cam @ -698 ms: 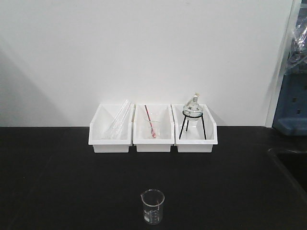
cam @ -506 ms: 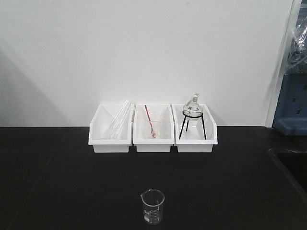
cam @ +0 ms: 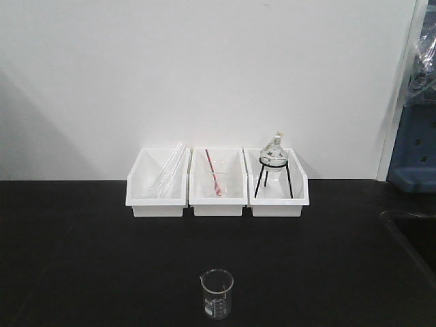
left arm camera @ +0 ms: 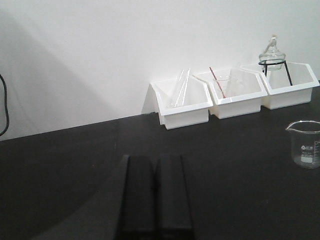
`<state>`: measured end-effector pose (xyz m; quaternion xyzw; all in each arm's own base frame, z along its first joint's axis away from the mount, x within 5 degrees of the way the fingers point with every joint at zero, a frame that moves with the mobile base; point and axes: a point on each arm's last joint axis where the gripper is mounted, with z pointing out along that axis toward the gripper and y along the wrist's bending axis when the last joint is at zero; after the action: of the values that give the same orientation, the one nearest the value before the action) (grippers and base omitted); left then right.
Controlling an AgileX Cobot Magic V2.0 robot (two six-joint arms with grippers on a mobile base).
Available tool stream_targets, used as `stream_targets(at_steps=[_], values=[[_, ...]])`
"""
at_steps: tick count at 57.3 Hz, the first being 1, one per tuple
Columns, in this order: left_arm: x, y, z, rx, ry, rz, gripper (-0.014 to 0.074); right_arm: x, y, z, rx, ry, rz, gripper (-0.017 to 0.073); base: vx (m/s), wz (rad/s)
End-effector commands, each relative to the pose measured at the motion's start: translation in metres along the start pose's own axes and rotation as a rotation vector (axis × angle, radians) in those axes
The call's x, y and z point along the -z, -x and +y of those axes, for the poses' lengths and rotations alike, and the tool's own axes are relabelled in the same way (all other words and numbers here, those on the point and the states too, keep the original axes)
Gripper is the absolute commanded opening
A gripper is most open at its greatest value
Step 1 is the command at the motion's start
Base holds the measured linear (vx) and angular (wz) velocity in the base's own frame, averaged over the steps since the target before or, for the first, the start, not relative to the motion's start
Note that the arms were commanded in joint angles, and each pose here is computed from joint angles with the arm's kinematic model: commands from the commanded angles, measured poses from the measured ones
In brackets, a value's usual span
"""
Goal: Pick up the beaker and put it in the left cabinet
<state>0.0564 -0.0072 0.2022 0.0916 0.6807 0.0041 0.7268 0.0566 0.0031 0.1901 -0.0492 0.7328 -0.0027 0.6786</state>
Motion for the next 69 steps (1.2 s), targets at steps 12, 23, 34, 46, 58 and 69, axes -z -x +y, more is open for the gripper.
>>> stream_targets(at_steps=[12,23,34,46,58,69], values=[[0.001,0.003,0.000,0.006,0.008,-0.086,0.0001,0.001,0.007,0.000,0.017,-0.005,-0.100,-0.0006,0.00,0.00],[0.001,0.003,0.000,0.006,0.008,-0.086,0.0001,0.002,0.013,0.000,0.017,-0.003,-0.165,-0.0006,0.00,0.00],[0.001,0.003,0.000,0.006,0.008,-0.086,0.0001,0.008,0.033,0.001,0.011,0.004,-0.386,-0.0006,0.00,0.00],[0.001,0.003,0.000,0.006,0.008,-0.086,0.0001,0.010,0.057,0.000,-0.060,0.024,-0.484,0.0008,0.00,0.00],[0.001,0.003,0.000,0.006,0.008,-0.086,0.0001,-0.007,0.092,-0.003,-0.063,0.024,-0.397,0.0041,0.00,0.00],[0.001,0.003,0.000,0.006,0.008,-0.086,0.0001,-0.036,0.097,-0.003,-0.064,0.029,-0.257,0.0103,0.00,0.00]])
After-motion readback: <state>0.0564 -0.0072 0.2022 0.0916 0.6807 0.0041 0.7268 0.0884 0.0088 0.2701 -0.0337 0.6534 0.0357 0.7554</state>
